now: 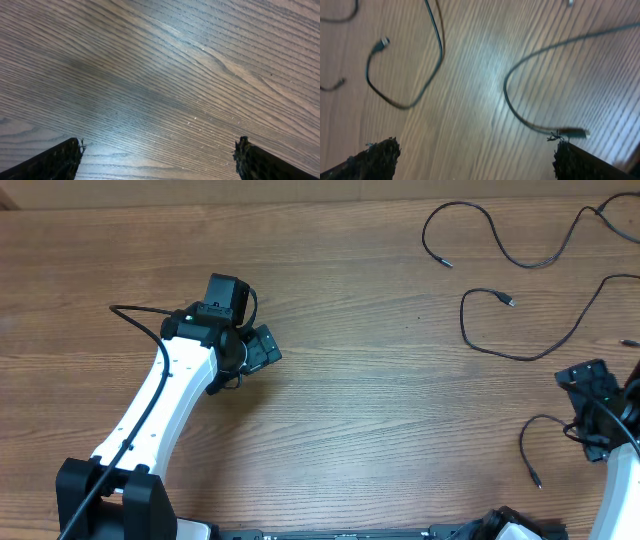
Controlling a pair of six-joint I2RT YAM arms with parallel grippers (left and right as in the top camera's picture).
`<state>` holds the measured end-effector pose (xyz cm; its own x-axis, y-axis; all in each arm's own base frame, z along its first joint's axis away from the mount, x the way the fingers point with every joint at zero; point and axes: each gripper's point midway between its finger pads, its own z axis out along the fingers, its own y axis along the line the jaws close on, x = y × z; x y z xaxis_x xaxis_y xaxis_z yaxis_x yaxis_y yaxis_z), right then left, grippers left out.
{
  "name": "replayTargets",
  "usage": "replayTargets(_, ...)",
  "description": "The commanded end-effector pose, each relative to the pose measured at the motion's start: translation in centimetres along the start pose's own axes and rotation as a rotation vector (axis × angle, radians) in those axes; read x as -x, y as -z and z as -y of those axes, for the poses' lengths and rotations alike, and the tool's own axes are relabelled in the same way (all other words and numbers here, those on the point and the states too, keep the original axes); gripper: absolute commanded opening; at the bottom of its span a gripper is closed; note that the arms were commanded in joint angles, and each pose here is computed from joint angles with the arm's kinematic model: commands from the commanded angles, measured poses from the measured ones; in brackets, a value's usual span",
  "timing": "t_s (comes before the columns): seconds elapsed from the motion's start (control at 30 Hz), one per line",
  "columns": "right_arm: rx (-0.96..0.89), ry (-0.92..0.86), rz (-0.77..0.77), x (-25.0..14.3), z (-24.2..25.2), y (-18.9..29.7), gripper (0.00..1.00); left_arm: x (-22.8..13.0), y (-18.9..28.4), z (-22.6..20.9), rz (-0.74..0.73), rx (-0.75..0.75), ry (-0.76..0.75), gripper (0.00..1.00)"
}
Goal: Untangle cables
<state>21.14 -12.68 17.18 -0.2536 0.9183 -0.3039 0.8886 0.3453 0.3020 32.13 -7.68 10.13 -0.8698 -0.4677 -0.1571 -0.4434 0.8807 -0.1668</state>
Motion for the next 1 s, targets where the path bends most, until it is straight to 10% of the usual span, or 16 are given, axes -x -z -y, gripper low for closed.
replayTargets(0.0, -0.027, -0.062, 0.072, 2.4, 0.8, 0.3, 1.00, -0.3, -0.3, -0.1, -0.014, 0.011, 0.008, 0.99)
replayTargets(0.97, -0.241, -0.878, 0.009, 9.9, 19.8, -8.5, 0.96, -0.2, -0.3, -0.1, -0.012, 0.009, 0.005, 0.99)
